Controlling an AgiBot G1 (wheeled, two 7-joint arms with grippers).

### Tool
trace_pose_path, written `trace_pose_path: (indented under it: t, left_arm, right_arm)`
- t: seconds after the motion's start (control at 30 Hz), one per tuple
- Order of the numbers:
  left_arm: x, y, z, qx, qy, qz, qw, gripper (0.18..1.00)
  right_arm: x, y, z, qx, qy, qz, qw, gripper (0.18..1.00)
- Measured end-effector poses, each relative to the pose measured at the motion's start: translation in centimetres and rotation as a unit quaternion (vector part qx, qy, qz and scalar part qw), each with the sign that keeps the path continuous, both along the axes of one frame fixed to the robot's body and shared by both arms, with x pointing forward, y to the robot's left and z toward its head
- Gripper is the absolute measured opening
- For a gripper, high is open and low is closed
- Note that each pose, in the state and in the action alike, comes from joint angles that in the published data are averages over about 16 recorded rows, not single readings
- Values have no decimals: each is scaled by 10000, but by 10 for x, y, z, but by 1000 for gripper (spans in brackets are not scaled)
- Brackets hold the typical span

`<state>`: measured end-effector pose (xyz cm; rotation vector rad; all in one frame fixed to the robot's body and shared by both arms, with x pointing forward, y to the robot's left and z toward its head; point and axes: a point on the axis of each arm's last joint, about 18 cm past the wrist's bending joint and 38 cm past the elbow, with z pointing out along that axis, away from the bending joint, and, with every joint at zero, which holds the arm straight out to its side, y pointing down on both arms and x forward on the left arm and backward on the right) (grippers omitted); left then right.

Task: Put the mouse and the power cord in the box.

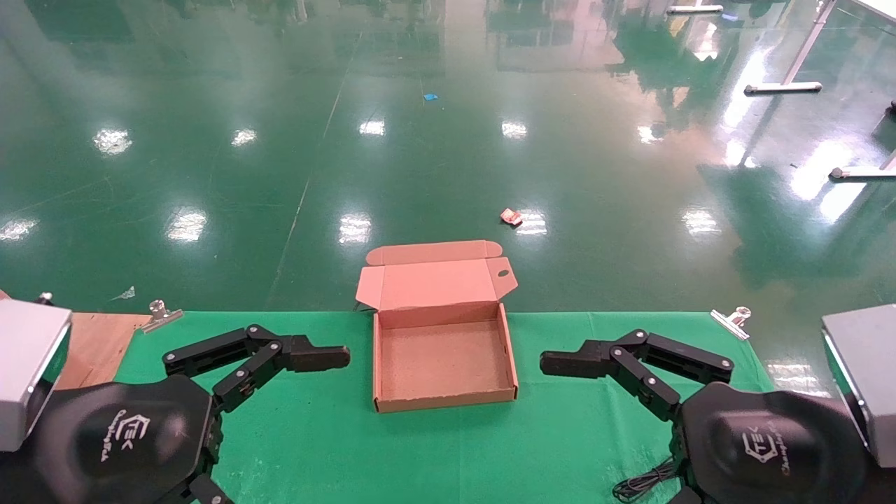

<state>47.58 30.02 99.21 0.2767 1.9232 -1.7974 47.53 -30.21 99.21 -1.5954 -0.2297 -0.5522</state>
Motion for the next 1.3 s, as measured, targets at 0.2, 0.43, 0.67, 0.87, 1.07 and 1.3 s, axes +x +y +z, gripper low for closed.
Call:
trace_pose_path:
  t: [0.2,0.43,0.67,0.87,1.07,1.3]
  left_arm:
    - [0,0,0,0,0,0,10000,1001]
    - [0,0,-1,7,7,1,10000,1001]
    - [10,0,-16,415,130,127,9990,1001]
    - [34,8,-42,1089,311,476,9924,1001]
    - [69,29,-72,2062,420,995,9725,1001]
    - [108,62,-101,3188,412,1494,9351,1001]
  right_arm:
    - [0,0,0,0,0,0,10000,1001]
    - [1,1,-1,-6,-4,8,10000,1001]
    - [13,3,-18,-493,-115,-87,9987,1001]
    - [39,6,-46,-1689,-347,-347,9844,1001]
    - [81,0,-75,-3353,-679,-743,9367,1001]
    - [137,-16,-93,-4839,-1046,-1208,8604,1001]
